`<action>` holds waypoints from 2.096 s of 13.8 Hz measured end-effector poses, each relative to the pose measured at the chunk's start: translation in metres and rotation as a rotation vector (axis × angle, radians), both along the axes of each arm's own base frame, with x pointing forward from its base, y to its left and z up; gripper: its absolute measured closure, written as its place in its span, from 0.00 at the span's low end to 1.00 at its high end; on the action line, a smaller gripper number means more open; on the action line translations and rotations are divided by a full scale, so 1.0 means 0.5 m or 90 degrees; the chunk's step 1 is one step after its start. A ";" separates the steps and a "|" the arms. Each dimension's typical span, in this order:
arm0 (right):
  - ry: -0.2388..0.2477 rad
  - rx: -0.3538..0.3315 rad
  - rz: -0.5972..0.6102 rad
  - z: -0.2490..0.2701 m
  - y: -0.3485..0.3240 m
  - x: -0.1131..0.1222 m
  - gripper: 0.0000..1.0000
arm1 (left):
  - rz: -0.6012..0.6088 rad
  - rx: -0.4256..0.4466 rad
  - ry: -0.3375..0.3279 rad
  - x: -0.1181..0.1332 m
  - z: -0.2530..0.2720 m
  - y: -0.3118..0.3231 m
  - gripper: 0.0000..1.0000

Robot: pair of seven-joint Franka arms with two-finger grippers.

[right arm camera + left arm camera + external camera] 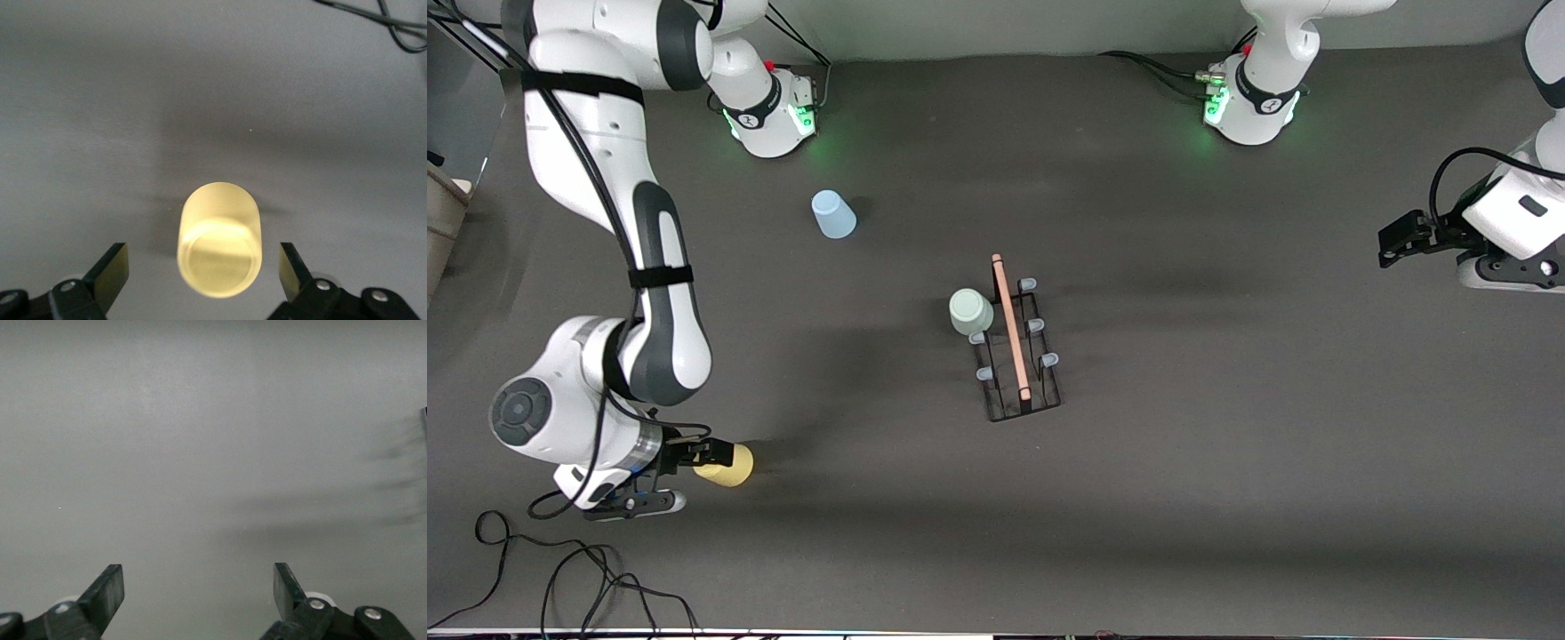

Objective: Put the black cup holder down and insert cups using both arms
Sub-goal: 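Move the right gripper to the yellow cup and grasp it, then carry the yellow cup with the right gripper onto a rack peg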

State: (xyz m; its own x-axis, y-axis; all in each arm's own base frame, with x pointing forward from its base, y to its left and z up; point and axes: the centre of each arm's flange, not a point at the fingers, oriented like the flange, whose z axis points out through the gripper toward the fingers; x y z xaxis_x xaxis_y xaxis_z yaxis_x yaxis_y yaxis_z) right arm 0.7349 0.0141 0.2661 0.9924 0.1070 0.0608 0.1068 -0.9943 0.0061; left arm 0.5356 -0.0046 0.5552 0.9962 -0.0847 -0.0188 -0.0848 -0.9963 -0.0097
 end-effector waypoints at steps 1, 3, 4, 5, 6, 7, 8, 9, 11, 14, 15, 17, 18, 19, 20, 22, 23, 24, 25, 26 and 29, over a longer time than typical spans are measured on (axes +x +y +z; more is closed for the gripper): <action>0.002 -0.004 0.000 -0.018 -0.003 0.000 0.00 | 0.000 0.000 0.000 0.000 0.000 0.000 0.00; 0.003 -0.009 -0.001 -0.047 -0.005 0.000 0.00 | 0.000 0.000 0.000 0.000 0.000 0.000 0.00; 0.005 -0.007 -0.005 -0.061 -0.005 0.000 0.04 | 0.000 0.000 0.000 0.000 0.000 -0.001 0.00; 0.010 -0.005 -0.008 -0.072 -0.006 -0.002 0.04 | -0.001 0.000 0.001 0.000 -0.001 -0.002 0.00; 0.015 -0.005 -0.010 -0.083 -0.010 -0.005 0.12 | -0.002 0.000 0.001 0.000 -0.001 -0.003 0.00; 0.020 -0.005 -0.013 -0.092 -0.014 -0.009 0.25 | -0.003 0.000 0.002 0.000 -0.002 -0.004 0.00; 0.020 -0.004 -0.015 -0.089 -0.017 -0.009 0.32 | -0.003 0.000 0.002 0.000 -0.002 -0.004 0.00; 0.018 -0.002 -0.017 -0.082 -0.018 -0.009 0.32 | -0.003 0.000 0.002 -0.001 -0.003 -0.004 0.00; 0.022 0.007 -0.028 -0.044 -0.021 -0.009 0.32 | -0.002 0.000 0.003 -0.001 -0.004 -0.004 0.00; 0.047 0.022 -0.085 0.133 -0.033 -0.029 0.32 | -0.002 0.000 0.003 -0.001 -0.005 -0.003 0.00; 0.053 0.013 -0.104 0.210 -0.025 -0.045 0.32 | -0.002 0.000 0.004 -0.001 -0.005 -0.003 0.00; 0.063 -0.001 -0.154 0.353 0.016 -0.092 0.32 | -0.002 0.000 0.004 -0.001 -0.005 -0.003 0.00; 0.069 0.003 -0.191 0.409 0.046 -0.118 0.32 | -0.002 0.000 0.004 -0.001 -0.006 -0.002 0.00; 0.077 0.010 -0.230 0.451 0.082 -0.141 0.32 | -0.001 0.000 0.004 -0.001 -0.006 -0.002 0.00; 0.086 0.013 -0.275 0.479 0.127 -0.162 0.32 | -0.001 0.000 0.004 -0.001 -0.006 -0.002 0.00; 0.097 0.010 -0.373 0.497 0.248 -0.194 0.32 | -0.001 0.000 0.004 -0.001 -0.006 -0.002 0.00; 0.097 0.005 -0.421 0.493 0.321 -0.210 0.32 | -0.001 0.000 0.004 -0.001 -0.006 -0.001 0.00; 0.095 0.000 -0.474 0.486 0.403 -0.229 0.32 | -0.001 0.000 0.004 -0.001 -0.006 -0.001 0.00; 0.088 -0.004 -0.526 0.479 0.476 -0.242 0.32 | -0.001 0.000 0.005 -0.001 -0.006 -0.001 0.00; 0.075 -0.003 -0.572 0.472 0.547 -0.250 0.32 | -0.001 0.000 0.005 -0.001 -0.006 -0.001 0.00; 0.030 0.020 -0.674 0.433 0.727 -0.261 0.32 | -0.001 0.000 0.004 -0.001 -0.006 -0.001 0.00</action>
State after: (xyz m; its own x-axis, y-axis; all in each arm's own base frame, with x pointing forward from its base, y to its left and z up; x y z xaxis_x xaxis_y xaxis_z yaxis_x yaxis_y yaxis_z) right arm 0.6044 0.3777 0.4828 0.5797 -0.8148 0.0081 -0.8148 -0.5797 -0.0025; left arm 0.5350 -0.0051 0.5519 0.9960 -0.0859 -0.0254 -0.0862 -0.9962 -0.0097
